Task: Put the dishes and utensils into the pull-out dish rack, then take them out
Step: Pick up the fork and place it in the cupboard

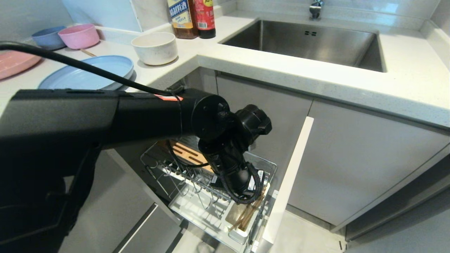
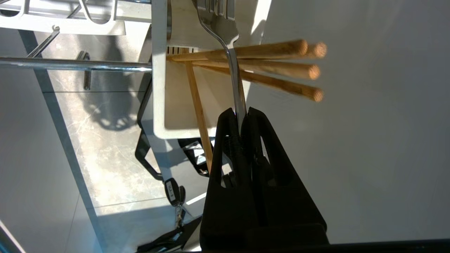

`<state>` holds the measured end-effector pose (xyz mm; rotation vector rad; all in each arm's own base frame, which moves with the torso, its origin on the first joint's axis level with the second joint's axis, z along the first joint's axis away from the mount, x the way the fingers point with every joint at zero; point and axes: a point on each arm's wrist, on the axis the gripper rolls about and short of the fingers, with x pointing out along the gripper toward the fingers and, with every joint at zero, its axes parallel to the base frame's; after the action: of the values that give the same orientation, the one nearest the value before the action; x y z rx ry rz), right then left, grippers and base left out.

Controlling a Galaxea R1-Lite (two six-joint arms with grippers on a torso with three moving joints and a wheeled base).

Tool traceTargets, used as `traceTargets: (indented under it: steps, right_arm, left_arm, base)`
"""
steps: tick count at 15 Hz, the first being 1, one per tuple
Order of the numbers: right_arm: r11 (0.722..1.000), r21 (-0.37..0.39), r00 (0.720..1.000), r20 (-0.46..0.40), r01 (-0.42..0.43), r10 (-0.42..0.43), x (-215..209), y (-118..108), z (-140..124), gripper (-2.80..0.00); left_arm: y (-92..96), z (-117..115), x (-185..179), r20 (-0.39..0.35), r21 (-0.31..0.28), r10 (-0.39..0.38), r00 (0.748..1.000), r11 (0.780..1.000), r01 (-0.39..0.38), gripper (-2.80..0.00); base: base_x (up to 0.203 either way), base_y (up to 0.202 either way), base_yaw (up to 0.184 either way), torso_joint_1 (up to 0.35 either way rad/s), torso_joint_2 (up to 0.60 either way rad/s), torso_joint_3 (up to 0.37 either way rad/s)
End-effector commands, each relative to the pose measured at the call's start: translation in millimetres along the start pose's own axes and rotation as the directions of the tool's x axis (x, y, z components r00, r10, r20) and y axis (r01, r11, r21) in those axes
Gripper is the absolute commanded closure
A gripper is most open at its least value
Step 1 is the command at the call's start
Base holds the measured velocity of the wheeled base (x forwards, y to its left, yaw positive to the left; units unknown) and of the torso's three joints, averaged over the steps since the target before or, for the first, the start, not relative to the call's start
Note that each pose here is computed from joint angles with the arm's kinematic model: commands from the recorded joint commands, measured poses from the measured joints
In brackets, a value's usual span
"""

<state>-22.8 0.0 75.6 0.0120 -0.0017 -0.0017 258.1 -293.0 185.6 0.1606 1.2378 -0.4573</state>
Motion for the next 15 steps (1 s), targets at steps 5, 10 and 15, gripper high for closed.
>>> traceTargets:
  steps: [5,10,15]
  right_arm:
    - [1.000,0.000,1.000,-0.002,0.000,0.000,0.1,0.0,-0.4,0.00]
    - [1.000,0.000,1.000,-0.002,0.000,0.000,0.1,0.0,-0.4,0.00]
    - [1.000,0.000,1.000,-0.002,0.000,0.000,0.1,0.0,-0.4,0.00]
  left_arm:
    - [2.5,3.9,21.3,-0.031,0.004,0.021,0.999,1.000,-0.021,0.00]
    - [3.3,10.2,38.0,-0.017,-0.001,0.024,1.000,1.000,-0.024,0.00]
    - [5.7,13.3,43.1,-0.009,-0.009,0.024,1.000,1.000,-0.024,0.00]
  base:
    - [0.000,0.000,0.000,0.000,0.00,0.000]
    - [0.000,0.000,0.000,0.000,0.00,0.000]
    - [0.000,0.000,0.000,0.000,0.00,0.000]
